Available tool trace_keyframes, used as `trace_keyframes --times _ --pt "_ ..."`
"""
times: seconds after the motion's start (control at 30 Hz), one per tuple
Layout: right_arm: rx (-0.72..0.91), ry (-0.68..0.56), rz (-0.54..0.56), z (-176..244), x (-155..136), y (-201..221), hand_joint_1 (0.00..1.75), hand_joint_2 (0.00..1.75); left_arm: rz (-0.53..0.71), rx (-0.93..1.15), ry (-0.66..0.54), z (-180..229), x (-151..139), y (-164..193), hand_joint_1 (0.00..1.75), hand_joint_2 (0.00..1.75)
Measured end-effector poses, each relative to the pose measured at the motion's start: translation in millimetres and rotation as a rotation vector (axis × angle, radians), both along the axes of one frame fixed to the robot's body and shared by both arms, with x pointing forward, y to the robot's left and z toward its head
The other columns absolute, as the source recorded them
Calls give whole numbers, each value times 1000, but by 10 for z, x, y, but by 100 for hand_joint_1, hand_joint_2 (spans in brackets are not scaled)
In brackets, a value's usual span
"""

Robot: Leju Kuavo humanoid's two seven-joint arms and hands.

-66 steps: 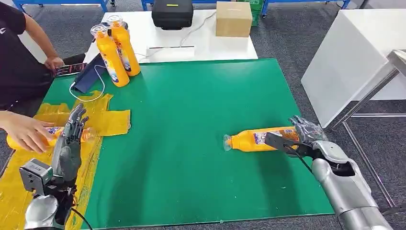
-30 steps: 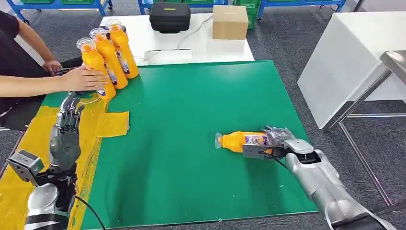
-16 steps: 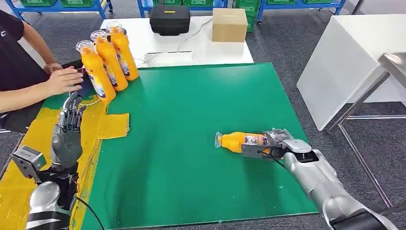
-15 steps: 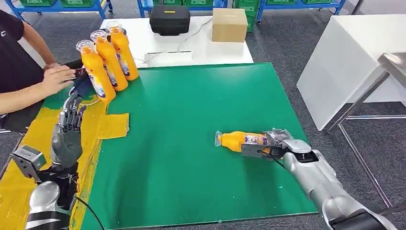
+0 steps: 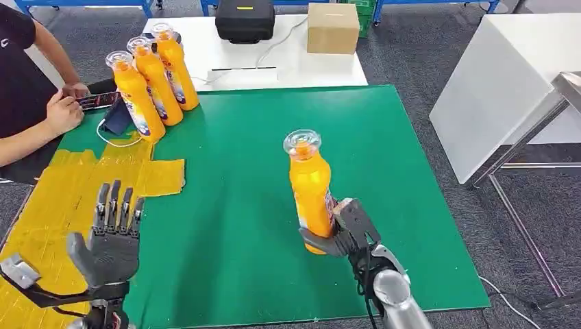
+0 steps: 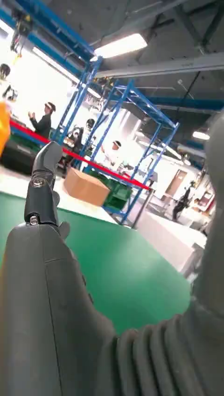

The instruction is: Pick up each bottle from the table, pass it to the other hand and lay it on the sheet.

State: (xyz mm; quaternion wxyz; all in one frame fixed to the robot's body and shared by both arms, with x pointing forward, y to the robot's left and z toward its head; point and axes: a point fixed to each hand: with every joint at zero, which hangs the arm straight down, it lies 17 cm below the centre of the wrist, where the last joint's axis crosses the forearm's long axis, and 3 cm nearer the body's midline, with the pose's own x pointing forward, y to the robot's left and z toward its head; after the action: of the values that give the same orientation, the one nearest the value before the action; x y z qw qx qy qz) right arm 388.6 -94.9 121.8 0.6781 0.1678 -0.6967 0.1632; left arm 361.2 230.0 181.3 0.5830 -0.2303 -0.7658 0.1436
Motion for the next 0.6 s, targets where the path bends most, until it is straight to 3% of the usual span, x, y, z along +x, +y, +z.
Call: trace_keyframes --times 0.2,0.33,0.6 --pt "107 -63 -10 362 -183 45 175 175 -28 -50 -6 80 -82 -200 0 175" --pt "90 -117 5 513 -262 133 175 175 -39 -11 -21 111 -141 -428 0 175" --pt "66 -175 122 620 -630 545 175 175 -60 35 -85 330 -266 -795 0 175"
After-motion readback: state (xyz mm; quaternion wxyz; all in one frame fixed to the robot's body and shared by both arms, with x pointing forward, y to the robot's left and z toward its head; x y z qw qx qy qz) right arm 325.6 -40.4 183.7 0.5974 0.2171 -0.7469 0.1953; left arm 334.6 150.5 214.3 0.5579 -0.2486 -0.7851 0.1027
